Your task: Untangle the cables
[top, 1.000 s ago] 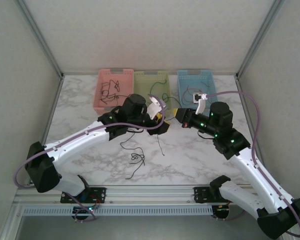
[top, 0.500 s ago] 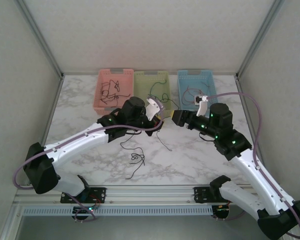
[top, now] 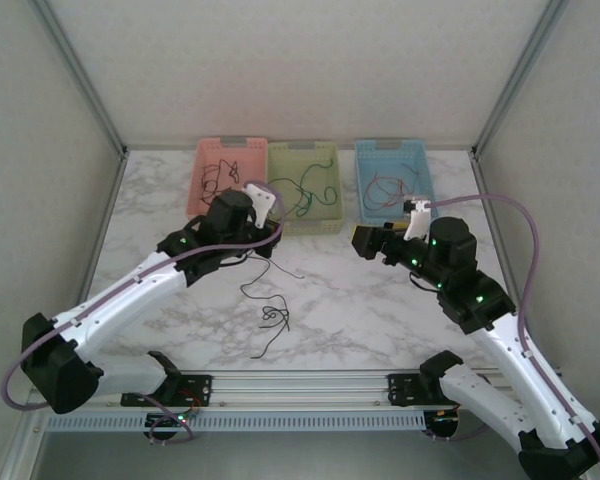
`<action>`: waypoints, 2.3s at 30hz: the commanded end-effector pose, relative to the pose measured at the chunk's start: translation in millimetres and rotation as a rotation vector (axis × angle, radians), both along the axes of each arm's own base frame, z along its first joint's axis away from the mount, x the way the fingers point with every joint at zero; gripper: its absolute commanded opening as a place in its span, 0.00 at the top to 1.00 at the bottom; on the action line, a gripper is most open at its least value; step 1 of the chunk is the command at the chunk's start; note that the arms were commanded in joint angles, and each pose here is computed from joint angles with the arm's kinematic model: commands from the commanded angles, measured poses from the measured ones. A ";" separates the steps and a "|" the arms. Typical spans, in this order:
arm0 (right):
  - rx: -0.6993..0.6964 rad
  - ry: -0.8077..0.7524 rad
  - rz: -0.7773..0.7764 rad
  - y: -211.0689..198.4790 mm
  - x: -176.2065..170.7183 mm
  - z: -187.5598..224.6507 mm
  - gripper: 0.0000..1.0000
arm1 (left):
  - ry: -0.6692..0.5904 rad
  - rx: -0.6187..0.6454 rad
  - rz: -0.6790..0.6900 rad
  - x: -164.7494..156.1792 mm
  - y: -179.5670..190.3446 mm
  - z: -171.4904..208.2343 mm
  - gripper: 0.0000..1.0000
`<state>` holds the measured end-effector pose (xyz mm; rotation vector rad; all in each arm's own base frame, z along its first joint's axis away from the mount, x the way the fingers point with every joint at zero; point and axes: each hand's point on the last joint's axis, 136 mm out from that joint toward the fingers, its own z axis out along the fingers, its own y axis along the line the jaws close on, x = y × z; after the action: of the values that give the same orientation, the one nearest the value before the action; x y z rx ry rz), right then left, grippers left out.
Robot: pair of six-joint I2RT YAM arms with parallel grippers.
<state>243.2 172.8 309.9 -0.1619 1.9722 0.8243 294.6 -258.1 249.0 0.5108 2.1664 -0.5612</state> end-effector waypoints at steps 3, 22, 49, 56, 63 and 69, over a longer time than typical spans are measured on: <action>-0.025 -0.003 -0.010 -3.7 -0.4 -9.4 0.04 | -0.038 -0.048 0.095 8.2 21.9 35.8 1.00; -0.011 -0.008 0.024 2.1 -2.4 -7.1 0.06 | 0.033 0.007 0.478 162.7 93.0 59.9 1.00; -0.054 -0.040 0.009 -19.8 -29.8 -2.4 0.06 | 0.349 0.185 0.606 229.8 128.5 -61.6 0.28; -0.021 0.035 0.047 -3.9 -21.5 -27.1 0.13 | 0.154 -0.044 0.523 153.4 118.3 54.3 0.26; 0.028 0.194 0.134 31.0 -4.7 -76.0 0.25 | 0.138 -0.202 0.429 48.2 118.0 59.3 0.25; -0.087 0.378 0.246 81.0 1.7 -142.1 0.33 | 0.225 -0.247 0.399 -18.8 122.9 13.1 0.24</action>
<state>246.1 226.6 176.2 -0.2415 2.3533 0.9286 295.9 -128.0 291.8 -0.0999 2.2072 -0.5992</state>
